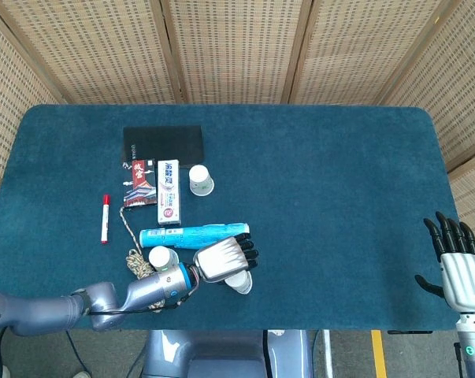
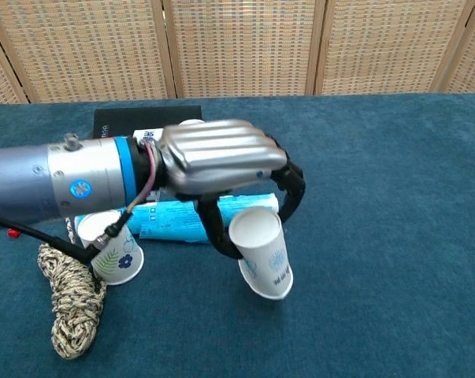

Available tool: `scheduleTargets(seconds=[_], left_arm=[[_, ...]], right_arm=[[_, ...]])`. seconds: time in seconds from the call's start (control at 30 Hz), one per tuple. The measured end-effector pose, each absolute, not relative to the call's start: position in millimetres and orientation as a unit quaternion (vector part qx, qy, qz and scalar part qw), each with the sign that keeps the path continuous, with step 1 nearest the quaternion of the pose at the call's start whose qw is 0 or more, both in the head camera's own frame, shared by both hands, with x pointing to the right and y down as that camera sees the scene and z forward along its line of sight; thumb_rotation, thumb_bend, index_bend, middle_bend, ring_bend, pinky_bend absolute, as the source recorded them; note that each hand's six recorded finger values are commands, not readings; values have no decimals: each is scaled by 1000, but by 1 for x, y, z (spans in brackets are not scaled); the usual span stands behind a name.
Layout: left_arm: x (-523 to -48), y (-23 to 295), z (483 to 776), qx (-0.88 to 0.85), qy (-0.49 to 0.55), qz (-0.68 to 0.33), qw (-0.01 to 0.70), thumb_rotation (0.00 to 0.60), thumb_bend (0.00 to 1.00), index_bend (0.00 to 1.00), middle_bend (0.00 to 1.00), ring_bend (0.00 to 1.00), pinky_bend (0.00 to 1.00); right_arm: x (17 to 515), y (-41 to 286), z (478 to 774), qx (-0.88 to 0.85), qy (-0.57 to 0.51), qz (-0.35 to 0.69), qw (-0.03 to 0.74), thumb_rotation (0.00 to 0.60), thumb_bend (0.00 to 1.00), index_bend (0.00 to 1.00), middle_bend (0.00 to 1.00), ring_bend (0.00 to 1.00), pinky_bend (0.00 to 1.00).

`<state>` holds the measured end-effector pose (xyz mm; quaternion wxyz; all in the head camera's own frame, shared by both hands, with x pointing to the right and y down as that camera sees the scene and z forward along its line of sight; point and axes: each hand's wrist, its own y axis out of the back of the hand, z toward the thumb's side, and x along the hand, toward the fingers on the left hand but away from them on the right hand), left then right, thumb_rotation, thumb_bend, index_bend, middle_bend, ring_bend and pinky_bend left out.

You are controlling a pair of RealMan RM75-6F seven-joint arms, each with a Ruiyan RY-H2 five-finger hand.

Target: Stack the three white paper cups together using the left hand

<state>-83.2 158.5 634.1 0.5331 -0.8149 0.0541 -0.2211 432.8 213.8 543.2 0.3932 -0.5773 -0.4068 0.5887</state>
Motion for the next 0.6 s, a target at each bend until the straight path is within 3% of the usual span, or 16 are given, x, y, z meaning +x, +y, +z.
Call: scheduleTargets(seconds=[0.37, 0.6], left_arm=[[-188, 104, 570, -773, 103, -322, 536, 600, 98, 509, 378, 282, 143], [-258, 106, 567, -760, 120, -396, 501, 600, 95, 506, 374, 277, 137]], right_arm=[[423, 220, 544, -584, -396, 584, 402, 600, 0, 0, 0, 0, 0], [417, 223, 545, -588, -389, 581, 406, 600, 0, 0, 0, 0, 0]])
